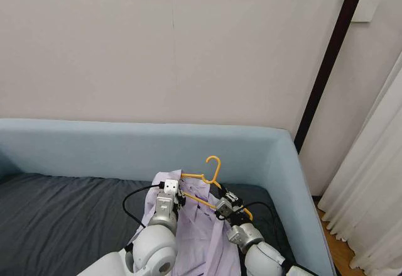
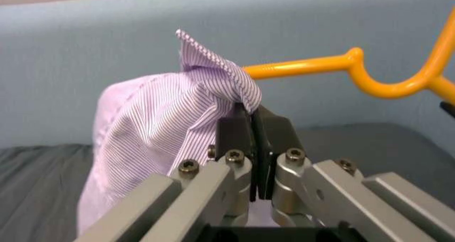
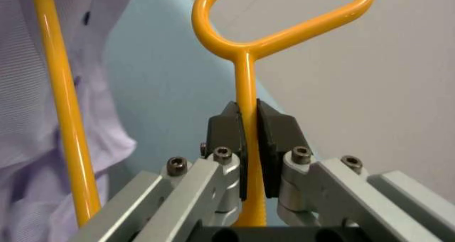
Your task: Pick up the clothes from the sofa and hang them on the clothes hanger.
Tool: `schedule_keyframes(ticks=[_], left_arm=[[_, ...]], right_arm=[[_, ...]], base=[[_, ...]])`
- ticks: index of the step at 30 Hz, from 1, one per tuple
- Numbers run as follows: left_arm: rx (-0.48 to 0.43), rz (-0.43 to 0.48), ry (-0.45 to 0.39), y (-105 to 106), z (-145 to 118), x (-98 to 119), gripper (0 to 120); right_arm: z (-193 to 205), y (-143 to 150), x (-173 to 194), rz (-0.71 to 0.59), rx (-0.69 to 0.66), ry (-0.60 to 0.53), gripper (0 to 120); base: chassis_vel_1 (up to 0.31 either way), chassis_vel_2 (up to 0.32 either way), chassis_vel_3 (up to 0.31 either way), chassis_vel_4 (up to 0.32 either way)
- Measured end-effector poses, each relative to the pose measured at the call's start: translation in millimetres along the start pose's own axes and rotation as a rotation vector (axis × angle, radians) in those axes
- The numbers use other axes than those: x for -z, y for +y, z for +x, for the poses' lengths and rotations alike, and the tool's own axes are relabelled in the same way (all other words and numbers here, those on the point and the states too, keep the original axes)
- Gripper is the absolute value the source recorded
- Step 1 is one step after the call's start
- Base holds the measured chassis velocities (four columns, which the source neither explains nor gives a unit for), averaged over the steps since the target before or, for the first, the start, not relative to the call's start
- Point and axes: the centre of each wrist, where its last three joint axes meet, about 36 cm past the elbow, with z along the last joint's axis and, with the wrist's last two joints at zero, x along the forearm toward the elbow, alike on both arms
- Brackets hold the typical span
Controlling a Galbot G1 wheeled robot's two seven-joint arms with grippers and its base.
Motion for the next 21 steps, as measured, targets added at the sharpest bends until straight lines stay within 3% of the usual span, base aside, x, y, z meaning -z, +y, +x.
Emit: schedule_keyframes(ticks=[3, 9, 14, 21], left_arm=[[0.003, -0.005, -0.010, 0.5, -7.1, 7.8, 0], [-0.017, 0.000, -0.032, -0.7, -7.8, 22.5, 0], [-0.070, -0.006, -0.046, -0.7, 3.4, 24.3, 0], [-0.191, -0.010, -0.118, -0.7, 24.7, 5.4, 0]], right_arm=[[-5.0, -11.2, 5.4, 0.052, -0.017, -0.077, 4], [-5.1, -9.0, 7.3, 0.098, -0.008, -0.122, 4], [-14.7, -2.7, 1.2, 0.092, 0.005, -0.089, 4], [-24.8, 7.6, -4.5, 0.041, 0.033, 0.002, 4]], base=[[0.000, 0.000, 0.000, 0.000], [0.000, 0.000, 0.000, 0.000], [0.000, 0.000, 0.000, 0.000], [0.000, 0.000, 0.000, 0.000]])
